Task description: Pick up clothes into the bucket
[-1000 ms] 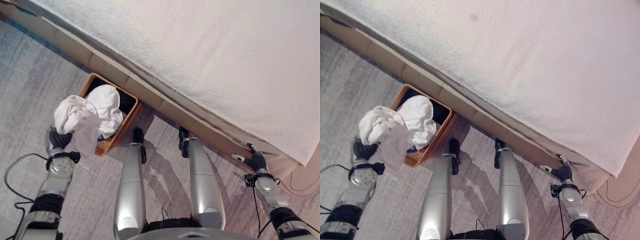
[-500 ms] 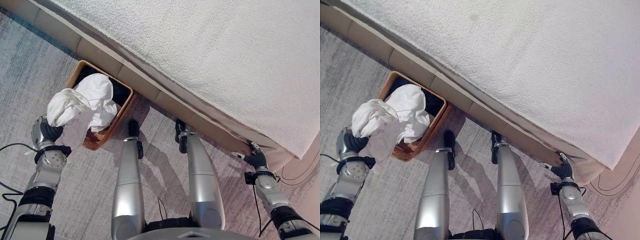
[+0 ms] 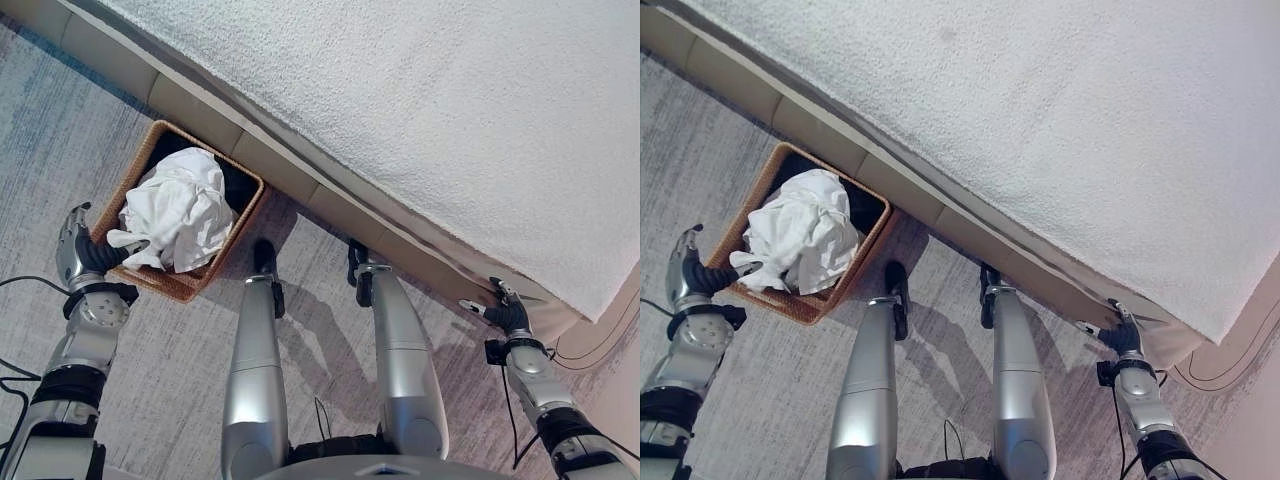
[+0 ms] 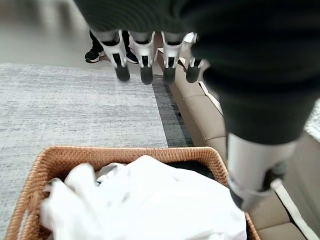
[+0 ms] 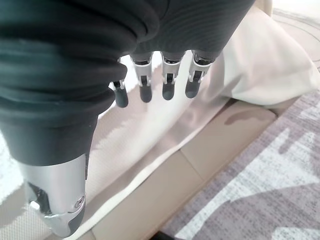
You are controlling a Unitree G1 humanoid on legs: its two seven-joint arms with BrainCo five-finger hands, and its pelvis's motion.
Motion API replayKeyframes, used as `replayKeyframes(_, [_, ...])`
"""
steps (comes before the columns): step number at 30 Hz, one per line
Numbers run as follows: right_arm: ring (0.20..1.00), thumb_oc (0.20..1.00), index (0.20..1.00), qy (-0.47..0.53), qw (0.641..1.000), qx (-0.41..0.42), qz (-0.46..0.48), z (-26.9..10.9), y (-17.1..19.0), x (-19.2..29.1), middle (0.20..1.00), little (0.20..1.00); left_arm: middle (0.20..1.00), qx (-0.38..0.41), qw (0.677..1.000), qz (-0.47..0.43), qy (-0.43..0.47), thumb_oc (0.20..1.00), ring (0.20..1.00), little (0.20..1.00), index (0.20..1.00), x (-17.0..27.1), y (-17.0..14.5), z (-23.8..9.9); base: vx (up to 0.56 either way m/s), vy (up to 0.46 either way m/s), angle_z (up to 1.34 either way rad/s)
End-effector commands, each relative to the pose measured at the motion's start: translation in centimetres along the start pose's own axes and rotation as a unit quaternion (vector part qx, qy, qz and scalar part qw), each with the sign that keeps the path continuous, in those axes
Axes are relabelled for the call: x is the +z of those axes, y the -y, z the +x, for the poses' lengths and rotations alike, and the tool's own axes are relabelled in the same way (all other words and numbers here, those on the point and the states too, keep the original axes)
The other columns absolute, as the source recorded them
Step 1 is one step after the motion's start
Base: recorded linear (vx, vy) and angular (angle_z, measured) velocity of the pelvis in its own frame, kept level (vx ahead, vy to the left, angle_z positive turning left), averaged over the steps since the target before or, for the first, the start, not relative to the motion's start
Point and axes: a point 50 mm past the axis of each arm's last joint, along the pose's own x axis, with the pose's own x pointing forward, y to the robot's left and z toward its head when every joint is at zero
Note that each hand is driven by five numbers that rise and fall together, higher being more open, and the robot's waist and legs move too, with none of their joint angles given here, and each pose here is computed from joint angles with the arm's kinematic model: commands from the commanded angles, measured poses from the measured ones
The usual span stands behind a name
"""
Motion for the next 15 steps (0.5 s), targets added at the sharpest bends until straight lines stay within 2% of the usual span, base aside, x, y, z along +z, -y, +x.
replayKeyframes(1, [1.0, 1.0, 1.0, -0.014, 1.0, 0.011, -0.012, -0.7, -0.1, -1.1, 1.0, 1.0, 1.0, 0.018, 1.0, 0.016, 0.011, 1.0, 1.0, 1.0, 1.0, -0.3, -1.2, 0.0, 0.0, 0.0, 0.0])
replayKeyframes(4, [1.0, 1.0, 1.0, -0.015, 1.0, 0.017, -0.014, -0.8, -0.5, -1.2, 1.0, 1.0, 1.0, -0.006, 1.0, 0.014, 0.017, 1.0, 1.0, 1.0, 1.0, -0.2, -0.4, -0.6, 0.0, 0.0, 0.0])
replayKeyframes(7, [1.0, 1.0, 1.0, -0.016, 1.0, 0.023, -0.008, -0.5, -0.9, -0.9, 1.0, 1.0, 1.0, -0.06, 0.996, -0.072, -0.003, 1.0, 1.0, 1.0, 1.0, -0.3, 2.3, -2.2, -0.09, -0.014, -0.01])
replayKeyframes(8, [1.0, 1.0, 1.0, -0.015, 0.999, 0.028, -0.003, -0.5, -1.2, -0.8, 1.0, 1.0, 1.0, -0.088, 0.986, -0.142, -0.024, 1.0, 1.0, 1.0, 1.0, -0.3, 4.1, -3.6, 0.03, 0.009, -0.04])
replayKeyframes(9, [1.0, 1.0, 1.0, -0.022, 0.999, 0.026, -0.001, -0.4, -1.2, -1.0, 1.0, 1.0, 1.0, -0.104, 0.981, -0.16, -0.036, 1.0, 1.0, 1.0, 1.0, -0.5, 5.0, -4.2, 0.02, -0.011, -0.09])
replayKeyframes(11, [1.0, 1.0, 1.0, -0.025, 0.999, 0.029, 0.009, -0.4, -1.4, -1.0, 1.0, 1.0, 1.0, -0.145, 0.951, -0.26, -0.086, 1.0, 1.0, 1.0, 1.0, -0.9, 7.4, -6.2, 0.03, -0.01, -0.06])
replayKeyframes(14, [1.0, 1.0, 1.0, -0.055, 0.998, 0.029, 0.019, -0.8, -1.7, -2.3, 1.0, 1.0, 1.0, -0.196, 0.904, -0.345, -0.16, 1.0, 1.0, 1.0, 1.0, -1.9, 10.7, -9.1, 0.05, -0.025, 0.0])
replayKeyframes(15, [1.0, 1.0, 1.0, -0.056, 0.998, 0.029, 0.019, -0.8, -1.7, -2.3, 1.0, 1.0, 1.0, -0.196, 0.904, -0.345, -0.16, 1.0, 1.0, 1.0, 1.0, -1.9, 10.7, -9.1, 0.14, -0.07, 0.03])
